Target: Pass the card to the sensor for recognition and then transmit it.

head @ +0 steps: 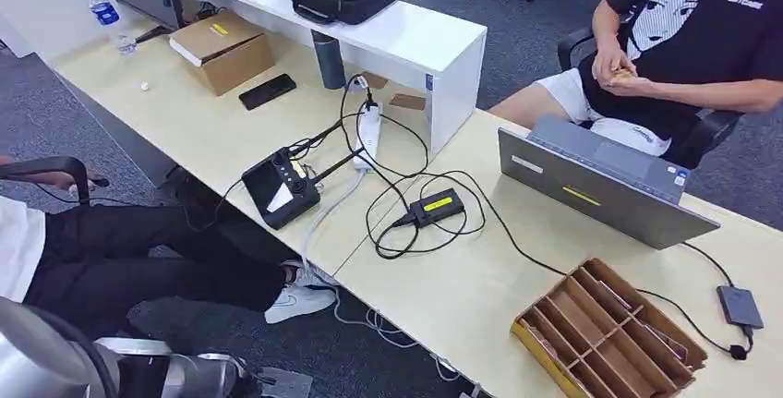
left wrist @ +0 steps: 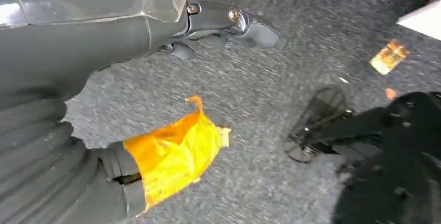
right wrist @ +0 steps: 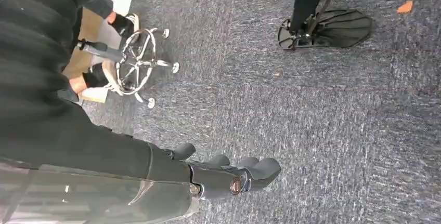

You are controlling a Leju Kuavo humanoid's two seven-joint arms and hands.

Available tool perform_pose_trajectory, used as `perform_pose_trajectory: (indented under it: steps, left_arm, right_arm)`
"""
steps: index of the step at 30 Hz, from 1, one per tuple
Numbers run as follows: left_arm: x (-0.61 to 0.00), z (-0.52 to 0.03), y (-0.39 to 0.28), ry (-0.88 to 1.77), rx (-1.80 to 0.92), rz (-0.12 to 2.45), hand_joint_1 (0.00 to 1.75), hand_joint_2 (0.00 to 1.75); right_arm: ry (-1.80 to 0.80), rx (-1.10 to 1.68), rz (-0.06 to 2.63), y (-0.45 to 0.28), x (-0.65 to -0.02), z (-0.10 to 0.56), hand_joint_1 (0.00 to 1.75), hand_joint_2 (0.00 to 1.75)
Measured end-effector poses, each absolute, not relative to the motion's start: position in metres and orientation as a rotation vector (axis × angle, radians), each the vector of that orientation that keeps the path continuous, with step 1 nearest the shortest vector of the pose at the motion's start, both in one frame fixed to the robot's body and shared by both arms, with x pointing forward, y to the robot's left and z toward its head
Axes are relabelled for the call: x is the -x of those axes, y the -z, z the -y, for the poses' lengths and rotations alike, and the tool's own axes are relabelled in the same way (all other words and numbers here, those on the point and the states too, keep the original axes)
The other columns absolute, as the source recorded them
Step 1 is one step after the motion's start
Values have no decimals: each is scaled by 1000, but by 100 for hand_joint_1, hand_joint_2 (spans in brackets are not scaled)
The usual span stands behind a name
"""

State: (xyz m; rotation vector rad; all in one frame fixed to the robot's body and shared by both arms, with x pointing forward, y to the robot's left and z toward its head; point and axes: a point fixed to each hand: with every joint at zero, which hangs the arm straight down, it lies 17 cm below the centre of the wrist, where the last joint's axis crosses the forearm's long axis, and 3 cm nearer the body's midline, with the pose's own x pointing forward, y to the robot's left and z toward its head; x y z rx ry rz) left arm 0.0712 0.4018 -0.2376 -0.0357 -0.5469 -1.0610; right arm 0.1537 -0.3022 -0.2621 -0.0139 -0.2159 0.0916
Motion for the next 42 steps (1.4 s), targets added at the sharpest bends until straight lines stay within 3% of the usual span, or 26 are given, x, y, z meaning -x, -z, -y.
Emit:
perform_pose_trajectory:
  steps: [3, 10, 17, 22, 31, 42]
  left_arm:
    - [-69, -405, 238, 1168, 35, 539, 0, 175]
    - [-66, -447, 232, 1765, 46, 445, 0, 175]
    - [-68, -472, 230, 1954, 49, 326, 0, 175]
    - [-85, -501, 227, 2295, 30, 135, 0, 175]
    - [-137, -500, 217, 2689, -39, 188, 0, 175]
    - [-148, -509, 205, 2786, -47, 240, 0, 175]
  right_arm:
    - [-99, 13, 211, 262, -154, 302, 0, 175]
    - [-146, 13, 198, 258, -167, 301, 0, 175]
    - [-151, 14, 205, 255, -178, 301, 0, 175]
    - [-162, 18, 200, 253, -182, 299, 0, 175]
    - [-157, 18, 207, 253, -183, 298, 0, 175]
    - [-148, 15, 210, 254, -180, 298, 0, 175]
